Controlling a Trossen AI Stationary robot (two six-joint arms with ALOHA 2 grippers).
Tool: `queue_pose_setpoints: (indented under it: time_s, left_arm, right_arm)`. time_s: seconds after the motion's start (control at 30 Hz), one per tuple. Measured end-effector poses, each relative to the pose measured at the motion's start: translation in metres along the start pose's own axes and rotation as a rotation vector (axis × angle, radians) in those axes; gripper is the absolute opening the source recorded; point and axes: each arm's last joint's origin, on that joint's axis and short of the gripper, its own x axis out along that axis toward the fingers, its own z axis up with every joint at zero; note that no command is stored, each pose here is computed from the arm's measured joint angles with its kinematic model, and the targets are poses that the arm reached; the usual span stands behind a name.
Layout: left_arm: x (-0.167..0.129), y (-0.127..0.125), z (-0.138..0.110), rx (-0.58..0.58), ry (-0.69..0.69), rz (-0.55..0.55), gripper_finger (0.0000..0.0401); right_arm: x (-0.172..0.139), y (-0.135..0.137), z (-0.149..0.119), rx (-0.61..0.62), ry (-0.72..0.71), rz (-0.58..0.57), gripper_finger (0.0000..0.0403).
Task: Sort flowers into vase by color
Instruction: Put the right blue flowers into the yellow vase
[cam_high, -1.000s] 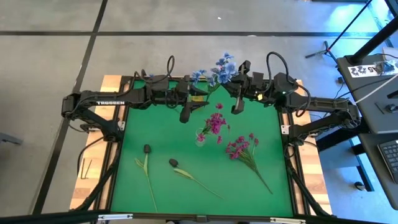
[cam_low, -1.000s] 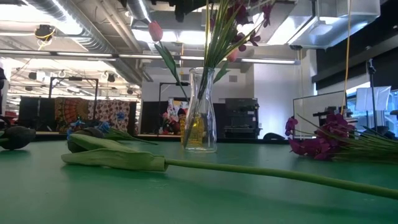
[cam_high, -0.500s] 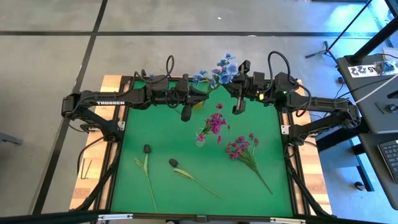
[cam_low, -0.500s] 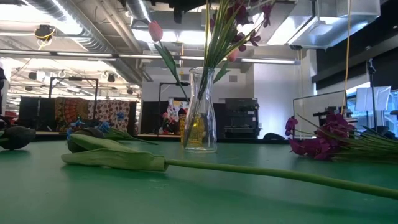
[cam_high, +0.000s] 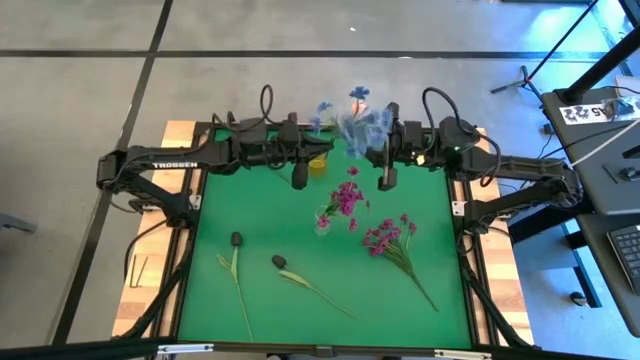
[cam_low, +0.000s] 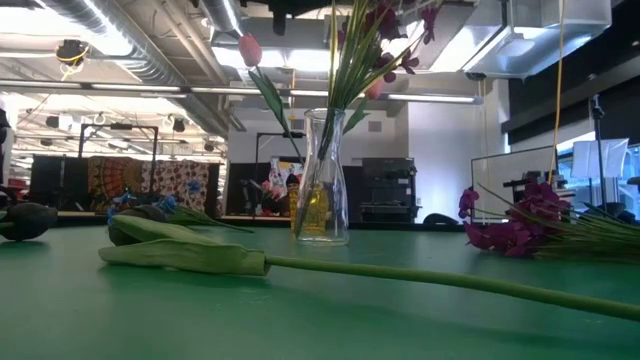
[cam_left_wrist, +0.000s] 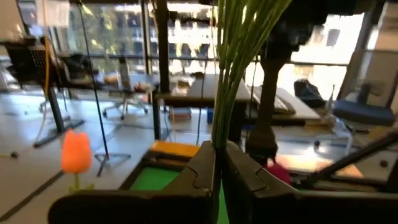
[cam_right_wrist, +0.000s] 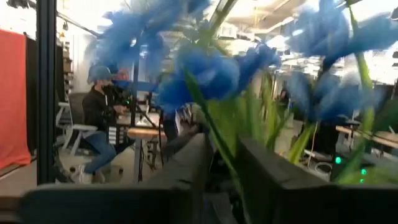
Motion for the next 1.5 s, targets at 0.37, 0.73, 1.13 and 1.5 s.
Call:
queue_pose_setpoints:
  time_s: [0.37, 0.73, 1.13, 1.5]
  left_arm:
    - [-0.015, 0.017, 0.017, -0.001, -0.057, 0.057, 0.0005]
    - [-0.054, 0.044, 0.044, 0.036, -0.116, 0.124, 0.0004]
    - [-0.063, 0.083, 0.020, 0.021, -0.090, 0.139, 0.0004]
    - [-0.085, 0.114, -0.055, -0.068, -0.144, 0.167, 0.0004]
  right_arm:
    - [-0.023, 0.001, 0.009, -0.007, 0.102, 0.010, 0.0249]
    - [-0.043, 0.003, 0.010, -0.002, 0.230, 0.022, 0.0270]
    - [-0.084, 0.009, -0.027, 0.025, 0.223, -0.039, 0.0270]
    - [-0.120, 0.013, -0.072, 0.065, 0.237, -0.169, 0.0270]
